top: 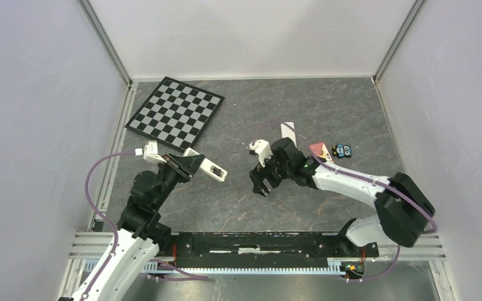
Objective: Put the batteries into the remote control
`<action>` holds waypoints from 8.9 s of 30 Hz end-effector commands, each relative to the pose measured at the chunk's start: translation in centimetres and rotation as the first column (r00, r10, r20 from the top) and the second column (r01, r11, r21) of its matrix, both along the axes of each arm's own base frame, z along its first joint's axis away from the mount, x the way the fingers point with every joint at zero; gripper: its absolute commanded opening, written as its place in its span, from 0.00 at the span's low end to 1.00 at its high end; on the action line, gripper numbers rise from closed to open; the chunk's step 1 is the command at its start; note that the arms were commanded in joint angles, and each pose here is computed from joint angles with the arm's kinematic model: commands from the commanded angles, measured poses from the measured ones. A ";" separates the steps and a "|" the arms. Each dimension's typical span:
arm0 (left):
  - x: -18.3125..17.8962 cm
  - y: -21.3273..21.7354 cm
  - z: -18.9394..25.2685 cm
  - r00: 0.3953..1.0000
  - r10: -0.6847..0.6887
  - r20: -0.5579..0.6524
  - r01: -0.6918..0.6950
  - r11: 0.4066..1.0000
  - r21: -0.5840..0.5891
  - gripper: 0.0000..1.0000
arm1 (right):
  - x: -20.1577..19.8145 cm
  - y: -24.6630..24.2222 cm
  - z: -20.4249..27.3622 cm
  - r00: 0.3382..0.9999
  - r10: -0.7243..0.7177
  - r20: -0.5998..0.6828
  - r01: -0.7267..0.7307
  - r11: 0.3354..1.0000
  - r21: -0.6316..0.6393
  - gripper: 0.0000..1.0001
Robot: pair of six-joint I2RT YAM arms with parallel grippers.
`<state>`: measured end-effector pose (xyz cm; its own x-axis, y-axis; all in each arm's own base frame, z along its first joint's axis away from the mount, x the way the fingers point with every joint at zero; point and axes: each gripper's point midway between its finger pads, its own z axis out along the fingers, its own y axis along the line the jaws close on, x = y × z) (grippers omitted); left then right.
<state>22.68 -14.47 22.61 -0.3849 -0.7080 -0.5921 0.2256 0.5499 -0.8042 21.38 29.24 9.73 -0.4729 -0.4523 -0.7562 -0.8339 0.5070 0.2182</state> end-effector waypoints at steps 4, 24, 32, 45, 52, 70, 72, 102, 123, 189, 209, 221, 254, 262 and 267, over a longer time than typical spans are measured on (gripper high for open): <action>0.5 1.2 0.0 0.998 0.059 0.007 -0.059 0.996 0.068 0.02 | 0.1 -3.5 -4.3 0.994 0.105 0.016 -0.091 0.919 -0.384 0.82; 1.6 -1.6 -6.6 0.985 -0.021 -0.174 0.010 0.998 -0.061 0.02 | 0.0 -2.9 -8.2 0.992 0.111 -0.052 -0.122 0.839 -0.530 0.50; 3.1 -2.9 -9.0 0.973 -0.032 -0.227 0.015 0.997 -0.074 0.02 | 0.7 -5.4 -9.7 0.999 0.018 -0.034 -0.035 0.793 -0.608 0.31; 3.5 -7.0 -12.9 0.952 0.020 -0.306 -0.043 0.997 -0.068 0.09 | 2.2 -9.7 -9.7 0.979 -0.199 -0.053 0.134 0.812 -0.568 0.24; 4.1 -9.9 -15.1 0.934 0.072 -0.349 -0.108 0.991 -0.083 0.04 | 2.3 -10.1 -10.0 0.971 -0.229 -0.067 0.158 0.826 -0.541 0.24; 0.4 -6.4 -20.7 0.813 0.219 -0.539 -0.167 0.975 0.145 0.64 | 1.6 -9.6 -9.9 0.972 -0.198 -0.126 0.106 0.849 -0.518 0.25; 0.2 -6.2 -20.8 0.810 0.223 -0.542 -0.167 0.974 0.150 0.66 | 1.6 -9.6 -9.8 0.973 -0.196 -0.126 0.105 0.850 -0.516 0.26; 1.1 -7.7 -7.8 0.991 -0.054 -0.121 0.073 0.983 0.167 0.84 | 0.5 -10.3 -12.1 0.951 -0.218 -0.219 0.047 0.802 -0.596 0.34; 1.9 -13.3 -8.8 0.911 -0.345 -0.226 0.369 0.927 0.072 0.78 | 3.1 -8.3 -7.8 0.968 -0.228 -0.108 0.152 0.869 -0.472 0.31; 3.7 -17.0 -14.1 0.828 -0.385 -0.408 0.424 0.906 0.007 0.67 | 2.2 -9.3 -9.2 0.945 -0.313 -0.098 0.214 0.813 -0.541 0.27; 3.0 -18.5 -13.5 0.794 -0.474 -0.380 0.484 0.872 -0.076 0.68 | 3.2 -5.5 -2.7 0.969 -0.242 -0.050 0.220 0.937 -0.272 0.25; 2.1 -18.7 -13.8 0.762 -0.502 -0.409 0.494 0.859 -0.135 0.58 | 2.4 -3.7 -1.1 0.989 -0.139 -0.046 0.131 0.979 -0.154 0.25; 1.6 -15.9 -5.0 0.848 -0.512 -0.137 0.393 0.781 -0.486 0.02 | 0.9 -3.9 8.0 0.716 -0.434 -0.546 0.696 0.503 0.513 0.87; 1.5 -15.8 -3.0 0.848 -0.516 -0.118 0.398 0.768 -0.502 0.02 | 0.7 -2.8 10.7 0.728 -0.301 -0.616 0.682 0.407 0.608 0.76; 1.6 -15.8 -1.6 0.851 -0.516 -0.097 0.403 0.761 -0.508 0.02 | 0.8 -2.0 11.3 0.723 -0.245 -0.646 0.684 0.386 0.619 0.66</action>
<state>23.71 -30.27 18.21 -0.8248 -0.5526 -0.1202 0.1177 0.0401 -0.9922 22.22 26.38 18.32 -0.7205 0.5806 -0.3792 -0.2079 0.3408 0.9168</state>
